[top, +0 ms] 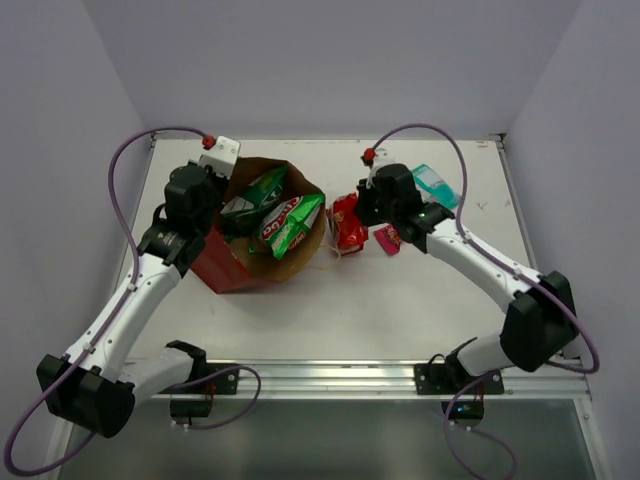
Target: Take the snacks out of the paper bag
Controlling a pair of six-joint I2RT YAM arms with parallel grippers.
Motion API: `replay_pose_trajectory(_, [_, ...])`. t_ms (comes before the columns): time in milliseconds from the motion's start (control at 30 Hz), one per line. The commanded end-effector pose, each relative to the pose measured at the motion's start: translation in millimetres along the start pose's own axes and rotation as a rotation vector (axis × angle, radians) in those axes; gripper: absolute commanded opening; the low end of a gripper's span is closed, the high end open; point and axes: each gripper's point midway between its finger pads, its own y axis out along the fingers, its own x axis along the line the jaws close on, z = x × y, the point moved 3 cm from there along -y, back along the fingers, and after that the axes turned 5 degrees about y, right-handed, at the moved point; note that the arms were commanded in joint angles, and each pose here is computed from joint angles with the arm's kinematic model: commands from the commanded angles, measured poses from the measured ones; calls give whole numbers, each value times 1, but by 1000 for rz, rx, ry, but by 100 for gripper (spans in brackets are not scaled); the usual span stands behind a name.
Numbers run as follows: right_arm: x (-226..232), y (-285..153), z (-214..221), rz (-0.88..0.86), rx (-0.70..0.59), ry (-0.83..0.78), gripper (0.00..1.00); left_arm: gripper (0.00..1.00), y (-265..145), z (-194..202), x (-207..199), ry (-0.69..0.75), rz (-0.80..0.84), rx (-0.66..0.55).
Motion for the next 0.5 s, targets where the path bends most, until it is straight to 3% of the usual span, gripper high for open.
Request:
replay_pose_trajectory(0, [15, 13, -26, -55, -115, 69, 0, 0, -17, -66, 27, -35, -35, -257])
replay_pose_trajectory(67, [15, 12, -23, -53, -104, 79, 14, 0, -19, -63, 18, -18, 19, -266])
replay_pose_trajectory(100, [16, 9, -26, -58, -112, 75, 26, 0, -20, -62, 12, -5, 56, -277])
replay_pose_trajectory(133, [22, -3, -36, -80, -141, 72, 48, 0, -20, -57, 8, 1, 72, -270])
replay_pose_trajectory(233, [37, -36, -58, -121, -199, 51, 75, 0, -21, -48, -1, 12, 118, -256])
replay_pose_trajectory(333, [67, -69, -73, -206, -263, -9, 84, 0, -24, -45, -7, 16, 156, -262])
replay_pose_trajectory(467, [134, -93, -65, -395, -279, -113, 84, 0, -26, -42, -13, 17, 190, -258])
